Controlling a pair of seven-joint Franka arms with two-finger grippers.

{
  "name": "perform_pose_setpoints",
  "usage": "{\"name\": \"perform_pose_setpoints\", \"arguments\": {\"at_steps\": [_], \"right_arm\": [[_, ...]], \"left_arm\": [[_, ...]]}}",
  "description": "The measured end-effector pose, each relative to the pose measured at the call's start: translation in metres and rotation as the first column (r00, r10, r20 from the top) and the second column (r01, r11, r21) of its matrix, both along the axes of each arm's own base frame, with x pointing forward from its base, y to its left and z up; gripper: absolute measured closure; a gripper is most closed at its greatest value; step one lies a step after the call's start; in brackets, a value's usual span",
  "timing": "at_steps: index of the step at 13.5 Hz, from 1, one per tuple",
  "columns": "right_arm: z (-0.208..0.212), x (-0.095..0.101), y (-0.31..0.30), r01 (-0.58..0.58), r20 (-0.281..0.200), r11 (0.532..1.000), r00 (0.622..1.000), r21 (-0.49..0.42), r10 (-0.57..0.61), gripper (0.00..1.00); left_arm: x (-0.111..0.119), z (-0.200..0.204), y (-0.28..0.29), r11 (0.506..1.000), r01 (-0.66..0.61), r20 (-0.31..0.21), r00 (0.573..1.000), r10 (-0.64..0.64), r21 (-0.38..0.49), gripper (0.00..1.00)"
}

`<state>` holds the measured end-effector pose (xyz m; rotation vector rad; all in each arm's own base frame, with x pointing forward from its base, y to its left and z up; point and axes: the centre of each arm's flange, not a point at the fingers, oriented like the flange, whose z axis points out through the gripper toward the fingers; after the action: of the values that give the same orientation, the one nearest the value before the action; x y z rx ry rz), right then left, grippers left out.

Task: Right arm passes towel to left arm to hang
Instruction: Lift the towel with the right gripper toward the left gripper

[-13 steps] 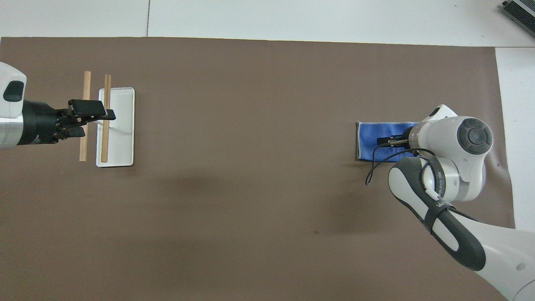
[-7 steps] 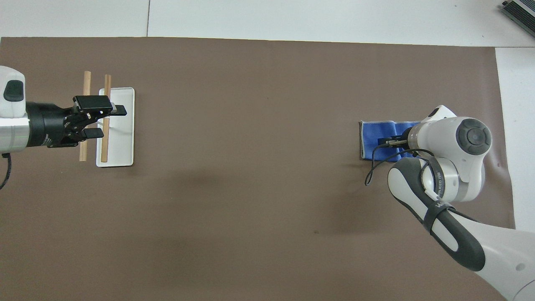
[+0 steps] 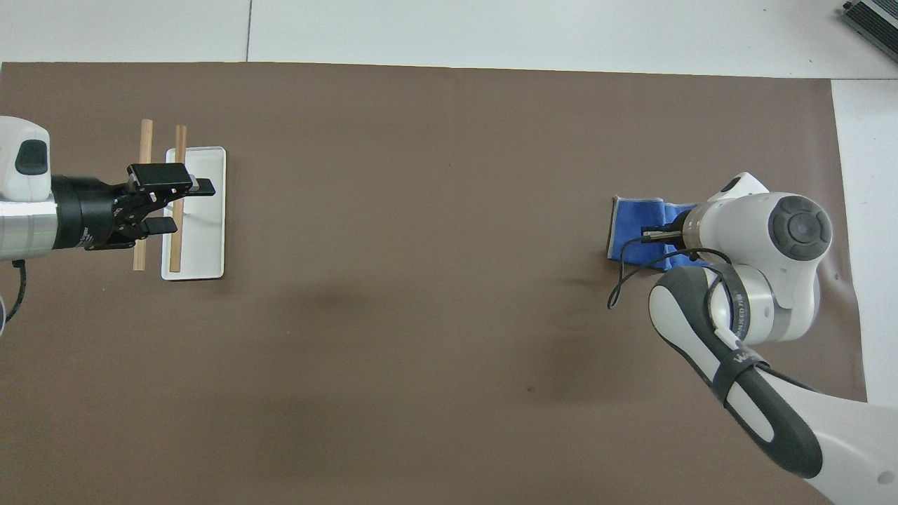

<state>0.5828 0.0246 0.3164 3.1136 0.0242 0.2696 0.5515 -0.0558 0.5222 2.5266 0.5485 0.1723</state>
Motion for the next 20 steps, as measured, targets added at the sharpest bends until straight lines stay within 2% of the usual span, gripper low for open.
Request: {"name": "perform_pose_setpoints", "arguments": {"at_steps": [4,6,9,11,13,17,20], "right_arm": [[0.039,-0.008,0.068,0.074,0.041,0.996,0.996,0.047,-0.076,0.96],[0.058,-0.013,0.110,0.133,0.048,0.981,0.989,0.141,-0.141,0.96],[0.085,-0.016,0.171,0.171,0.027,0.938,0.982,0.303,-0.188,0.96],[0.103,-0.016,0.196,0.222,-0.008,0.882,0.971,0.416,-0.240,0.96],[0.117,-0.018,0.215,0.292,-0.076,0.797,0.952,0.529,-0.298,0.96],[0.142,-0.018,0.250,0.343,-0.150,0.683,0.933,0.645,-0.327,0.96],[0.169,-0.013,0.263,0.357,-0.177,0.600,0.924,0.716,-0.339,0.96]], "left_arm": [[0.000,0.000,0.000,1.000,0.001,0.000,1.000,-0.001,0.000,0.00],[-0.001,0.005,-0.002,1.000,0.011,-0.008,1.000,-0.011,-0.012,0.00],[-0.001,0.019,-0.008,0.996,0.022,-0.030,0.999,-0.025,-0.089,0.00],[-0.003,0.020,-0.016,0.993,0.034,-0.036,0.999,-0.039,-0.110,0.00],[-0.006,0.021,-0.046,0.992,0.048,-0.041,0.998,-0.054,-0.118,0.00],[-0.013,0.025,-0.123,0.988,-0.046,-0.046,0.998,0.039,-0.148,0.00],[-0.014,0.003,-0.160,0.976,-0.146,-0.079,0.988,0.135,-0.163,0.00]]}}
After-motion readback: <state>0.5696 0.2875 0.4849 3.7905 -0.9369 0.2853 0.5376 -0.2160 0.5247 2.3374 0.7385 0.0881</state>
